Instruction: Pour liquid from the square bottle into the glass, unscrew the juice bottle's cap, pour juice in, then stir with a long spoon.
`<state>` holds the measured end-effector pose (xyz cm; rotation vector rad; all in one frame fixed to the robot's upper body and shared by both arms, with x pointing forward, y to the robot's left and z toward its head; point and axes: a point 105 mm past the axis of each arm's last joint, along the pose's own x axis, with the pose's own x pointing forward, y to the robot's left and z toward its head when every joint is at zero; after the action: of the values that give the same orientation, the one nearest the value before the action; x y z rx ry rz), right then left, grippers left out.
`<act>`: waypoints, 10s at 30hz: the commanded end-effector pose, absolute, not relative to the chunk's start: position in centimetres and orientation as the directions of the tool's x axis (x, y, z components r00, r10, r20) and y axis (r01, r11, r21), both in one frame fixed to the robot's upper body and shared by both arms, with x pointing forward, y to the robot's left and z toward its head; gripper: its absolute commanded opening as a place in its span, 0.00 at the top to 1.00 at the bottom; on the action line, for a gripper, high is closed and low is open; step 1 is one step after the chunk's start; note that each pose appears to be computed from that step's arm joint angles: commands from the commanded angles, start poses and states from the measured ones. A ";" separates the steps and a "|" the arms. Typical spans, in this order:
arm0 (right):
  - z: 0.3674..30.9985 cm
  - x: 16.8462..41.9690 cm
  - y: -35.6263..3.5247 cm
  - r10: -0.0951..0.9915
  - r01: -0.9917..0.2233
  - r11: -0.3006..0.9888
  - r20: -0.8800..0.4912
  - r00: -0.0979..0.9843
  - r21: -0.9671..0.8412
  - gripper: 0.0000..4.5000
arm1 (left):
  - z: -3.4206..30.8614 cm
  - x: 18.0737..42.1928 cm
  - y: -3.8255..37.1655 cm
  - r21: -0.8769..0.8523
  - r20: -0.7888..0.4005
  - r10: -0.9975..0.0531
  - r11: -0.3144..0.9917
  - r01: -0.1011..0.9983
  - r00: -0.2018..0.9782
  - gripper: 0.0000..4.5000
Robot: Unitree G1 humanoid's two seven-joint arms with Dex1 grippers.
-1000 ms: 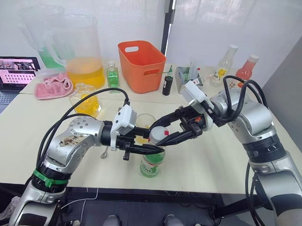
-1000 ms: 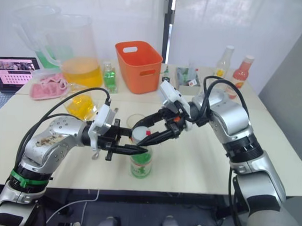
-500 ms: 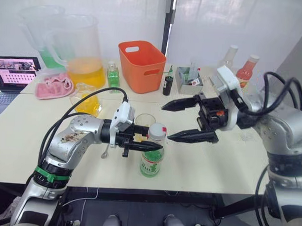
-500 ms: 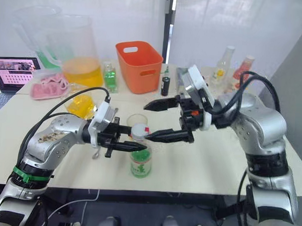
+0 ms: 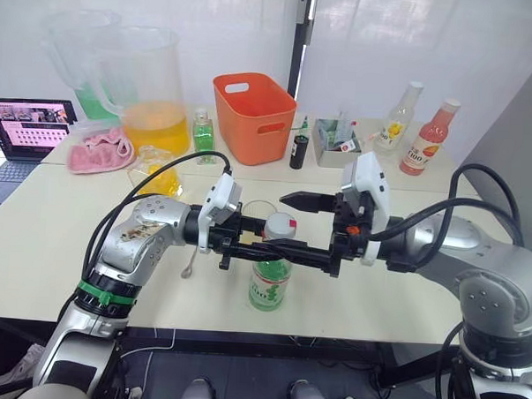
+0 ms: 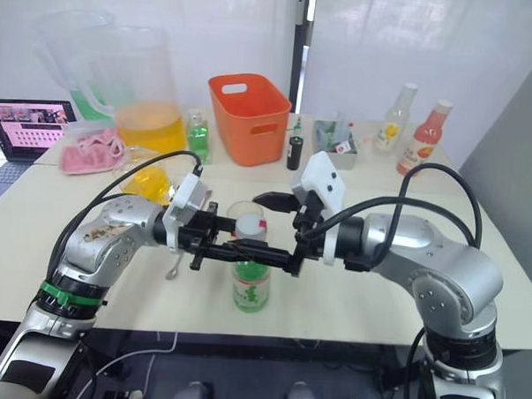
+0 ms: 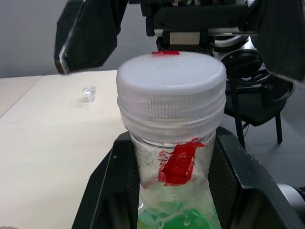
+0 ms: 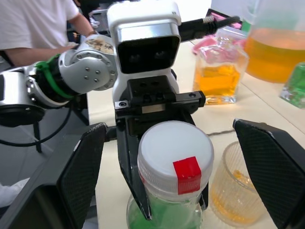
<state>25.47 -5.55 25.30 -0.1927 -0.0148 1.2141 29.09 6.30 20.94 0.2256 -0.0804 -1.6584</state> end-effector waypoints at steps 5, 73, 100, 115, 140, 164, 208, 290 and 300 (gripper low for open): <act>25.6 25.2 -5.2 0.902 -0.893 0.415 -0.050 0.429 -0.174 0.00 | 21.0 29.8 6.1 0.219 -0.117 -0.990 -0.105 0.970 -0.081 0.69; 25.4 25.2 -5.9 0.900 -0.883 0.432 0.021 0.436 -0.181 0.00 | 21.2 29.8 7.1 0.217 -0.097 -0.995 -0.004 0.976 0.017 0.69; 24.7 25.1 -5.9 0.974 -0.970 0.104 -0.176 0.145 -0.219 0.62 | 21.4 29.5 7.4 0.246 -0.122 -0.992 0.011 0.969 0.042 0.69; 25.8 28.6 -5.6 0.938 -0.920 -0.287 -0.271 -0.215 -0.266 0.62 | 21.4 28.4 7.9 0.252 -0.138 -0.987 0.046 0.967 0.083 0.69; 26.6 25.3 -5.8 0.948 -0.943 0.298 -0.067 0.311 -0.148 0.10 | 20.3 29.3 6.1 0.207 -0.094 -0.996 -0.020 0.978 0.000 0.69; 25.5 25.4 -4.5 0.929 -0.932 0.331 -0.123 0.349 -0.146 0.62 | 20.3 29.9 5.8 0.215 -0.086 -0.996 -0.022 0.976 -0.003 0.69; 29.3 26.8 -7.9 0.990 -0.983 0.139 0.049 0.133 -0.123 0.01 | 20.3 28.7 6.6 0.194 -0.074 -0.997 0.019 0.981 0.033 0.69; 29.0 27.3 -6.7 0.990 -0.982 0.107 -0.073 0.120 -0.157 0.00 | 20.2 28.4 6.7 0.191 -0.060 -0.995 0.069 0.979 0.082 0.69; 28.0 25.5 -5.7 0.942 -0.933 0.317 -0.061 0.331 -0.170 0.00 | 20.1 29.2 5.7 0.179 -0.054 -0.998 0.021 0.984 0.031 0.69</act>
<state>26.15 -5.64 27.28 -0.1486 -0.0182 1.2595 29.15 6.11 20.71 0.1781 -0.1188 -1.5257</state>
